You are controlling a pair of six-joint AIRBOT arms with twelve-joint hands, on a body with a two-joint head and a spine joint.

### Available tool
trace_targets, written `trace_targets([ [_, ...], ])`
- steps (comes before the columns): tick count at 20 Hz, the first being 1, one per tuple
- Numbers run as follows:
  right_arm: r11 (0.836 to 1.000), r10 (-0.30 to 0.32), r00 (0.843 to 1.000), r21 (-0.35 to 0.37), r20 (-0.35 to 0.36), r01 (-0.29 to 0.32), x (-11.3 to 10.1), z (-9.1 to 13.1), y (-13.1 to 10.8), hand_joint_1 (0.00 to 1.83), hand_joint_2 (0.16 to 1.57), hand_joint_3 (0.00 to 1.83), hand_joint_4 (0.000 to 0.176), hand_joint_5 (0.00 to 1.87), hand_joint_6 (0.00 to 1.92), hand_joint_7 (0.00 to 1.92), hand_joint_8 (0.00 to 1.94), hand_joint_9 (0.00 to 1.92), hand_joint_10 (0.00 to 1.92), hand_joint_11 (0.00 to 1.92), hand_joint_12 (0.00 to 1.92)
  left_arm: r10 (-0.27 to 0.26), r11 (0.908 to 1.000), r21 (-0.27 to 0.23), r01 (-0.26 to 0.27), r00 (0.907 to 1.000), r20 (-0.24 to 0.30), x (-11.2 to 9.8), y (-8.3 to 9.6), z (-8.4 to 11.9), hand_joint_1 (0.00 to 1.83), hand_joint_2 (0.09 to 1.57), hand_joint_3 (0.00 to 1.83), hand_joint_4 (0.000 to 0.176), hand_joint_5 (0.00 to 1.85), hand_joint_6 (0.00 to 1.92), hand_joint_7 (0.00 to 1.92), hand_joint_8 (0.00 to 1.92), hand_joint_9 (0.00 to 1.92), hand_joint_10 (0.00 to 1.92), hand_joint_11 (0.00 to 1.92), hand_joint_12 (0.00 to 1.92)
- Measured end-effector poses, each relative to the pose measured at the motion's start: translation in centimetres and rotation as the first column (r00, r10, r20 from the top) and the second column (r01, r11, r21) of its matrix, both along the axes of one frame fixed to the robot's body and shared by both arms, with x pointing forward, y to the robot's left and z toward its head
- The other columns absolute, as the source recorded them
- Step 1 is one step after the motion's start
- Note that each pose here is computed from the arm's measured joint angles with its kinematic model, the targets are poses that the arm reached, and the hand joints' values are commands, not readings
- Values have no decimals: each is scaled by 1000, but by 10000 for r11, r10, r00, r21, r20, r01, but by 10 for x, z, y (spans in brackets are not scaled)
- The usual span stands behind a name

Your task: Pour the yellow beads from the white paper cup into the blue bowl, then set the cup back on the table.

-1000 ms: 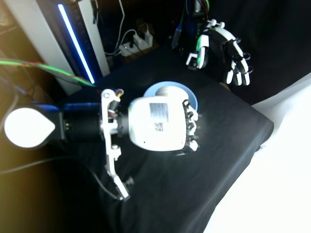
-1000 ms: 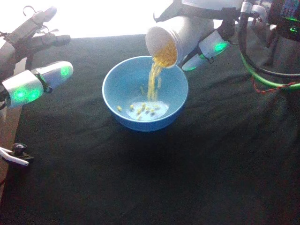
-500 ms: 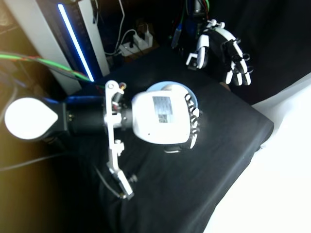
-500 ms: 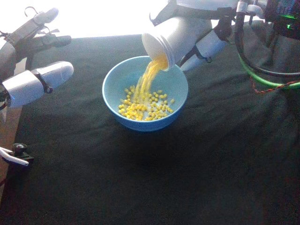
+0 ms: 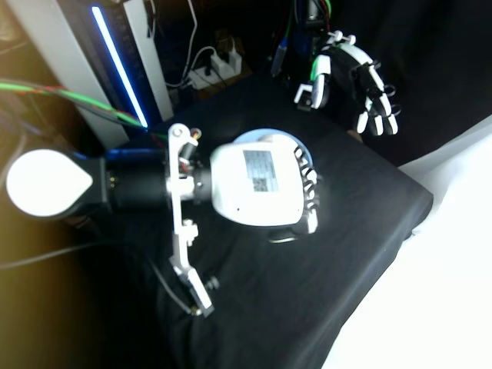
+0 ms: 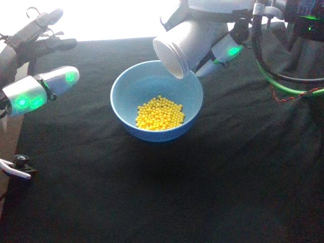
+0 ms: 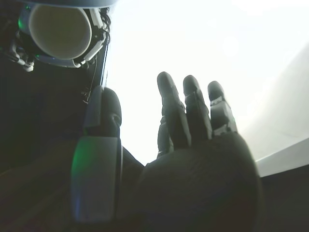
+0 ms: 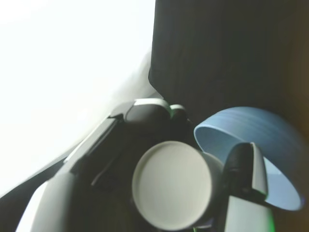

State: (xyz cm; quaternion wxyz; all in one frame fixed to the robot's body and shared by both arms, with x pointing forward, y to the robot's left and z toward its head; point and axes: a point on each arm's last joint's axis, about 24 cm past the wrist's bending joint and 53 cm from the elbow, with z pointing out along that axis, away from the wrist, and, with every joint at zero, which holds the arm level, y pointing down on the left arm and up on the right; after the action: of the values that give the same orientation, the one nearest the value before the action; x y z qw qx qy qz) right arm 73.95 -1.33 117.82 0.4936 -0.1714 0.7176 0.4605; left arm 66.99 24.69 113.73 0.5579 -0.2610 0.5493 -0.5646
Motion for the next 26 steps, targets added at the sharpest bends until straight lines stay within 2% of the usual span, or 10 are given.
trace_targets([
  [1, 10000, -5, 10000, 68, 30, 4, 0, 4, 0, 1149, 1145, 0, 0, 915, 1091, 904, 119, 900, 355, 649, 1264, 0, 10000, 0, 0, 10000, 0, 0, 0, 0, 926, 1113, 0, 32, 258, 2, 699, 0, 378, 0, 0, 297],
  [3, 9996, -45, 10000, 279, -32, 46, 0, 9, -1, 1248, 1097, 0, 0, 911, 1073, 1155, 720, 1234, 697, 1058, 1453, 1, 10000, -7, -1, 10000, -7, 0, 0, 0, 942, 1107, 0, 41, 269, 2, 688, 0, 374, 0, 0, 259],
  [6, 9968, -291, 9991, 738, -304, 313, 4, 15, -6, 1213, 1139, 9, 0, 904, 1166, 953, 990, 962, 608, 764, 1388, -7, 10000, 5, 7, 10000, -2, 0, 0, 0, 949, 1114, 1, 23, 234, 1, 695, 1, 375, 2, 0, 200],
  [7, 9920, -516, 9974, 1125, -498, 569, 8, 21, -15, 1205, 1153, 5, 10, 905, 1162, 898, 1080, 872, 750, 690, 1432, 1, 10000, -7, -1, 10000, -7, 0, 0, 0, 950, 1113, 1, 24, 234, 2, 703, 4, 375, 3, 0, 191],
  [8, 9858, -723, 9951, 1466, -673, 815, 12, 27, -23, 1324, 1147, 4, 0, 900, 1141, 899, 1074, 840, 1182, 672, 1467, 3, 10000, -16, -3, 10000, -10, 0, 0, 0, 941, 1115, 1, 26, 226, 1, 701, 2, 373, 1, 0, 168],
  [11, 9577, -1309, 9862, 2441, -1012, 1522, 23, 49, -59, 1353, 1150, 1, 0, 880, 1066, 897, 1133, 840, 1343, 612, 1543, 19, 10000, -36, -19, 10000, -19, 0, 1, 0, 923, 1116, 1, 17, 219, 1, 708, 1, 395, 2, 0, 260],
  [13, 9304, -1524, 9800, 3160, -1277, 1858, 27, 56, -75, 1252, 1124, 0, 0, 912, 970, 1029, 1090, 1070, 1031, 944, 1397, 33, 10000, -18, -33, 10000, -5, 0, 1, 0, 890, 1141, 8, 7, 207, 0, 697, 0, 382, 0, 0, 311],
  [16, 9040, -1571, 9720, 3707, -1748, 2128, 25, 44, -86, 1234, 1129, 0, 0, 836, 1216, 1091, 849, 1178, 738, 968, 1327, 42, 10000, -40, -43, 10000, -21, 0, 1, 0, 907, 1148, 6, 15, 203, 0, 674, 0, 355, 2, 0, 268],
  [23, 7703, -1935, 9413, 5513, -2766, 3204, 27, 37, -137, 1230, 1145, 0, 0, 775, 1295, 1089, 836, 1315, 262, 981, 1015, 74, 10000, -59, -75, 10000, -33, 1, 2, 0, 911, 1153, 2, 0, 200, 1, 676, 0, 355, 1, 0, 248],
  [26, 6954, -2128, 9221, 6129, -3232, 3753, 27, 28, -162, 1226, 1164, 2, 0, 763, 1413, 1041, 814, 1323, 55, 1083, 571, 108, 9999, -93, -109, 9999, -53, 1, 3, -1, 893, 1170, 7, 3, 216, 5, 691, 6, 365, 7, 0, 247],
])
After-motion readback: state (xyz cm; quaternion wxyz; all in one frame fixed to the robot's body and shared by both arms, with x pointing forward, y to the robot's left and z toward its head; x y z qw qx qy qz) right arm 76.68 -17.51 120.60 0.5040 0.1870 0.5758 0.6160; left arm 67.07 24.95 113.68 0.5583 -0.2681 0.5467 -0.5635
